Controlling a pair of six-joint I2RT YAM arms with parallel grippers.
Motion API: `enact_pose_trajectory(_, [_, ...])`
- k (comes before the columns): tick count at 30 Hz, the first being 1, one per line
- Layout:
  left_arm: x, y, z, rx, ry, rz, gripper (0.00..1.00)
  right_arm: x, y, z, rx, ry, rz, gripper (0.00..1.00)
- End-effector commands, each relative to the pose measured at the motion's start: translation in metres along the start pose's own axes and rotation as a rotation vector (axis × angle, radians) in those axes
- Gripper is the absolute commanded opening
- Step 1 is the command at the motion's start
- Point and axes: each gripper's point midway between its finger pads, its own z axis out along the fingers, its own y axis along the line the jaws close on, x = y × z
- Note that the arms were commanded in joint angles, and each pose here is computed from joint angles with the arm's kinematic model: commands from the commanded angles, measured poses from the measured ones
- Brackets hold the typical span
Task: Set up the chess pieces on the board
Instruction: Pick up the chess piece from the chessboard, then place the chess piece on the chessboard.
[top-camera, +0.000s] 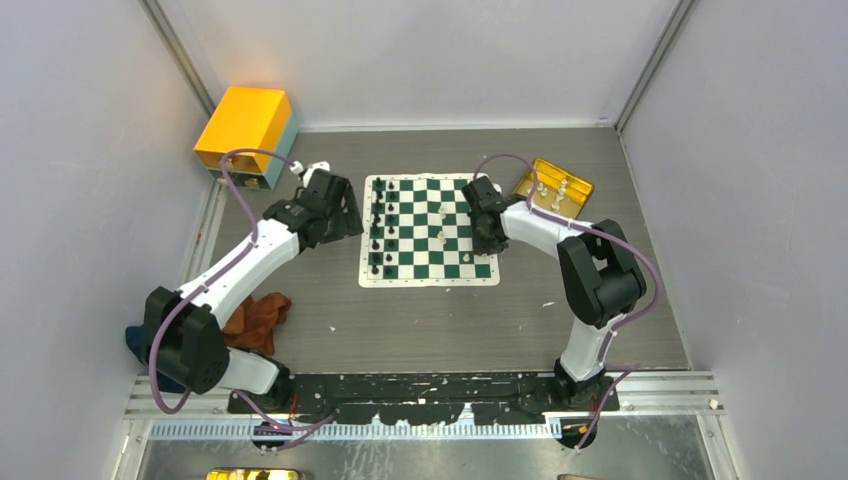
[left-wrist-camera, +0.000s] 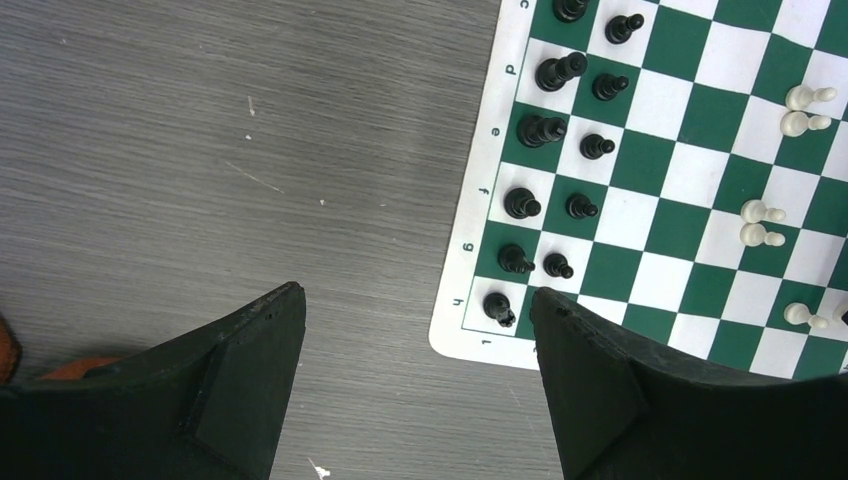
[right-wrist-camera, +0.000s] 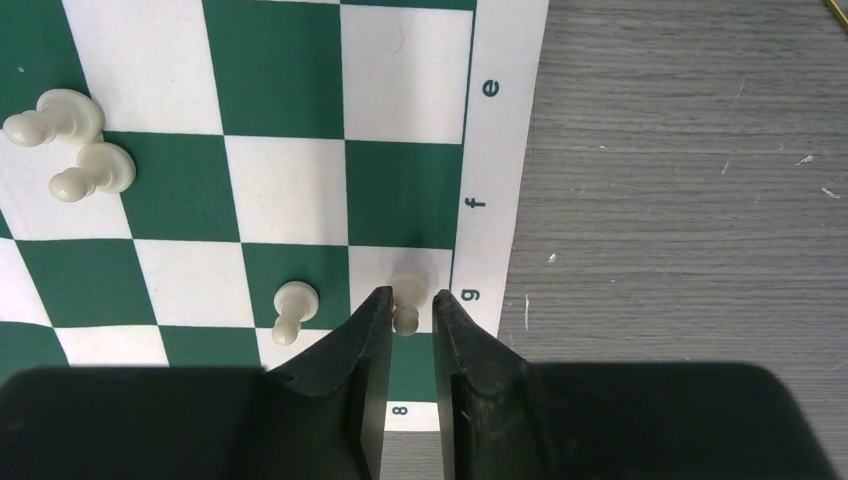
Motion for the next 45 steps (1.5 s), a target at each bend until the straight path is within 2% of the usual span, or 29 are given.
enact_pose_trajectory(1, [-0.017,-0.008,-0.003,0.022,-0.043,-0.016,0.83,-0.008,0.002,0.002,-0.018,-0.023,0.01,0.25])
enact_pose_trajectory(6, [-0.016,-0.009,-0.001,0.019,-0.037,-0.018,0.83,-0.008,0.0,0.002,-0.02,-0.022,0.011,0.13])
enact_pose_trajectory(10, [-0.016,-0.009,0.0,0.018,-0.037,-0.02,0.83,-0.007,-0.001,-0.002,-0.02,-0.024,0.006,0.08])
enact_pose_trajectory(27, [-0.015,-0.013,0.006,0.018,-0.026,-0.035,0.83,0.012,0.011,-0.039,-0.074,-0.028,-0.025,0.04])
enact_pose_trajectory(45, [-0.013,-0.016,0.008,0.017,-0.018,-0.031,0.82,0.023,0.042,-0.038,-0.129,-0.009,-0.074,0.03])
